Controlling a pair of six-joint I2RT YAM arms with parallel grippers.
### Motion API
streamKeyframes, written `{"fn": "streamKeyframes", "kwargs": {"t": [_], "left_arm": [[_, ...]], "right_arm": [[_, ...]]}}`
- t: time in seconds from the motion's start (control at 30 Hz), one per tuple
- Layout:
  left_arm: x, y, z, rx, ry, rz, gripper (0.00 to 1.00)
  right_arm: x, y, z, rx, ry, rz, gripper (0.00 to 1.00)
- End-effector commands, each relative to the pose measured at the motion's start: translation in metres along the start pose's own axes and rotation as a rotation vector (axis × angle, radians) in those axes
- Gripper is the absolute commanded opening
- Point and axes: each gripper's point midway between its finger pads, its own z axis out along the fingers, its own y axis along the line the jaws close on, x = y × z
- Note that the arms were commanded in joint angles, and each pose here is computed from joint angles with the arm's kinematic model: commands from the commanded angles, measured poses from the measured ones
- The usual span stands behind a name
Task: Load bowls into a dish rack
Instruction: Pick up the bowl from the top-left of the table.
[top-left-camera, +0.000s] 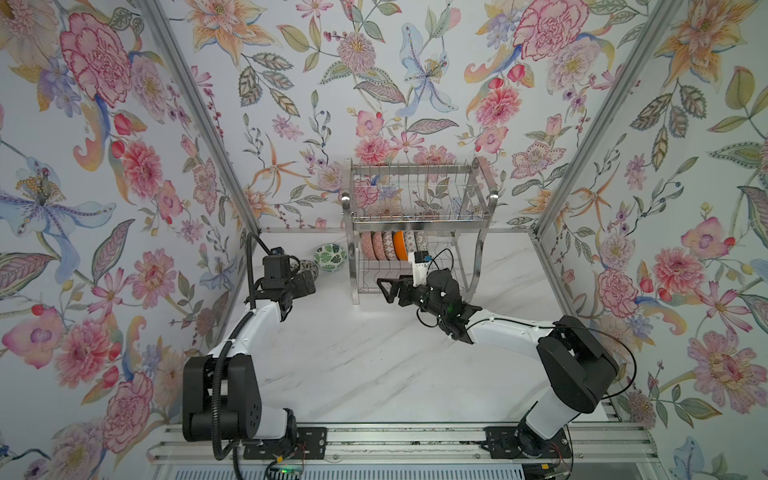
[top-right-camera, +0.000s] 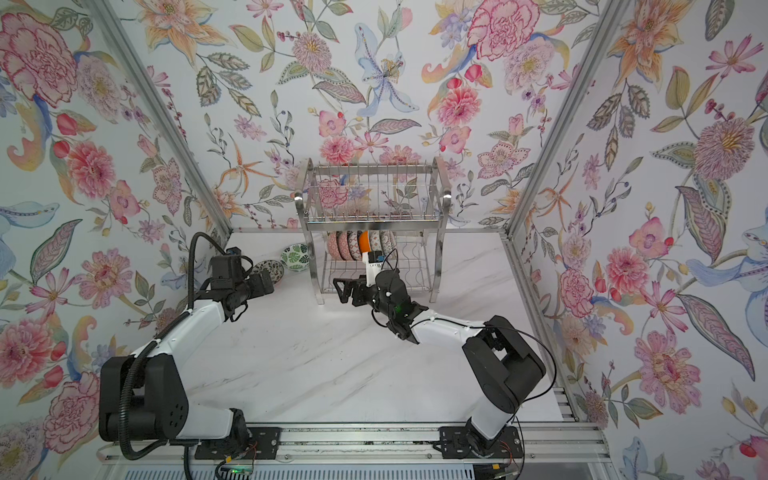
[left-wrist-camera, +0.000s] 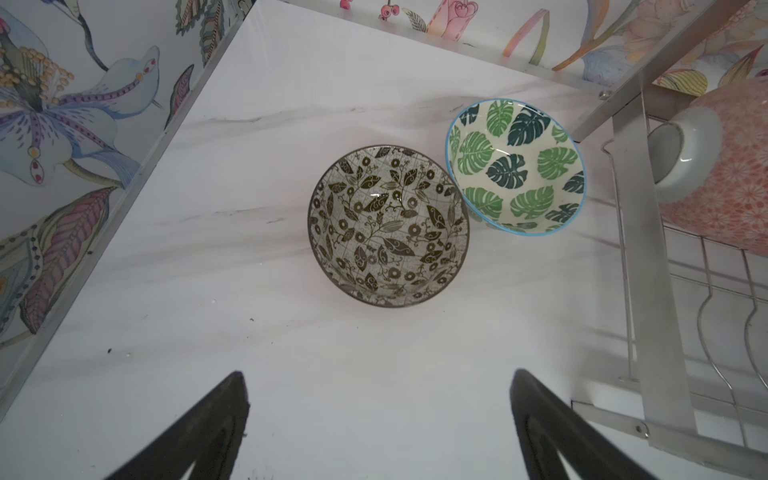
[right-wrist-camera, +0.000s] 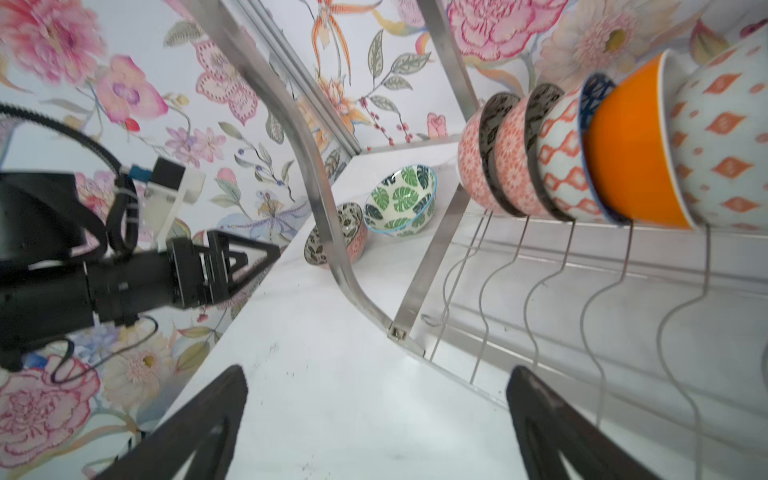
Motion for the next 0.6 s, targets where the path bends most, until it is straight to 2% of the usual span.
{"fn": "streamKeyframes", "kwargs": {"t": [0.0,0.1,0.27,0.37,0.57], "left_arm": [[-0.02,0.011,0.007,-0.084,0.023,0.073,0.99],[-0.015,0.021,0.029,-0.156,0.093,0.131,0.99],[-0.005,0.029,0.058,-0.211,0.193,0.215,0.99],[-0.001,0.016,0.072,-0.149,0.221,0.218,0.99],[-0.014,0.0,0.078,-0.093,0.186,0.21,0.99]], "right_arm": [[0.002,0.012,-0.008,0.063,0.051,-0.154,0.99],[0.008,0.021,-0.01,0.076,0.072,-0.213,0.99],[0.013,0.03,-0.012,0.061,0.086,-0.222,0.99],[0.017,0.031,-0.011,0.058,0.096,-0.221,0.99],[0.021,0.031,-0.006,0.056,0.11,-0.205,0.99]]}}
